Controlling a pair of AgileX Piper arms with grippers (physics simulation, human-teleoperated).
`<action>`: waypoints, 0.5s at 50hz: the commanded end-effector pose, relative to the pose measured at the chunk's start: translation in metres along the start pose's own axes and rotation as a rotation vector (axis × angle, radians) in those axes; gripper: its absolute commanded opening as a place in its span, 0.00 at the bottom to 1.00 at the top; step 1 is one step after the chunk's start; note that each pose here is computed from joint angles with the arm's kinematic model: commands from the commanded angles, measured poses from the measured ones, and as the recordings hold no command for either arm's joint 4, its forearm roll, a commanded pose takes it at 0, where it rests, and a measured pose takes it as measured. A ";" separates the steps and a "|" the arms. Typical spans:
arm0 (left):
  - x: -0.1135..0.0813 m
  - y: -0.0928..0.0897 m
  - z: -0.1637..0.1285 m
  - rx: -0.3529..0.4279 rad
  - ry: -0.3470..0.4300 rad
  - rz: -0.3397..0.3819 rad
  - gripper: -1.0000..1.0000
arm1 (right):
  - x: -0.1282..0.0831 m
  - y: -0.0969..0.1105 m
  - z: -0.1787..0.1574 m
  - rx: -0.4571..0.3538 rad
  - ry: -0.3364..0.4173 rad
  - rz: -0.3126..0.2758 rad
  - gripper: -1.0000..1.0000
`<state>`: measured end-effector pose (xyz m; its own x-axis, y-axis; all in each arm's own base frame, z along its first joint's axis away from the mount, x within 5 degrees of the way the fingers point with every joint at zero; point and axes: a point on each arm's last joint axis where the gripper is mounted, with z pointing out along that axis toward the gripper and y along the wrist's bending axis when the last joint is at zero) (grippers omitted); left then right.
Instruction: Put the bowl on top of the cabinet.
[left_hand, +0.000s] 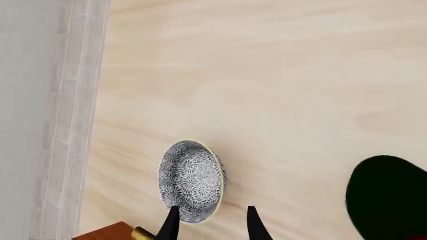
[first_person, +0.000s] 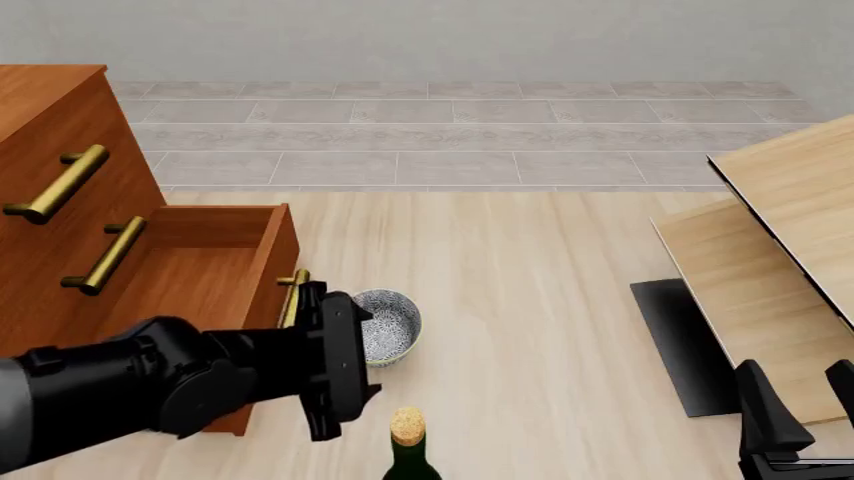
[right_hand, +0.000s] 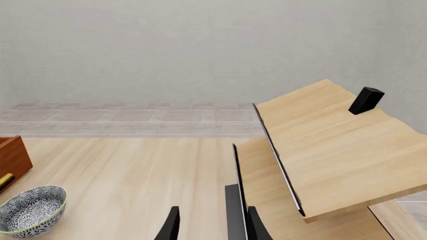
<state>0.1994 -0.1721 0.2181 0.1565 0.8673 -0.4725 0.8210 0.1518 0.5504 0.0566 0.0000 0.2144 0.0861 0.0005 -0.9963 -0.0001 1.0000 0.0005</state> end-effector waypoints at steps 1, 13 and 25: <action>0.003 0.002 0.005 0.000 0.015 -0.007 1.00 | 0.000 0.000 0.000 0.000 0.000 0.000 1.00; 0.008 0.003 0.010 0.003 0.032 -0.005 1.00 | 0.000 0.000 0.000 0.000 0.000 0.000 1.00; 0.011 0.004 0.016 0.002 0.039 -0.004 1.00 | 0.000 0.000 0.000 0.000 0.000 0.000 1.00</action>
<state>0.2098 -0.1701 0.2077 0.1355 0.8808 -0.4536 0.8229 0.1549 0.5467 0.0566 0.0000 0.2144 0.0861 0.0005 -0.9963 -0.0002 1.0000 0.0005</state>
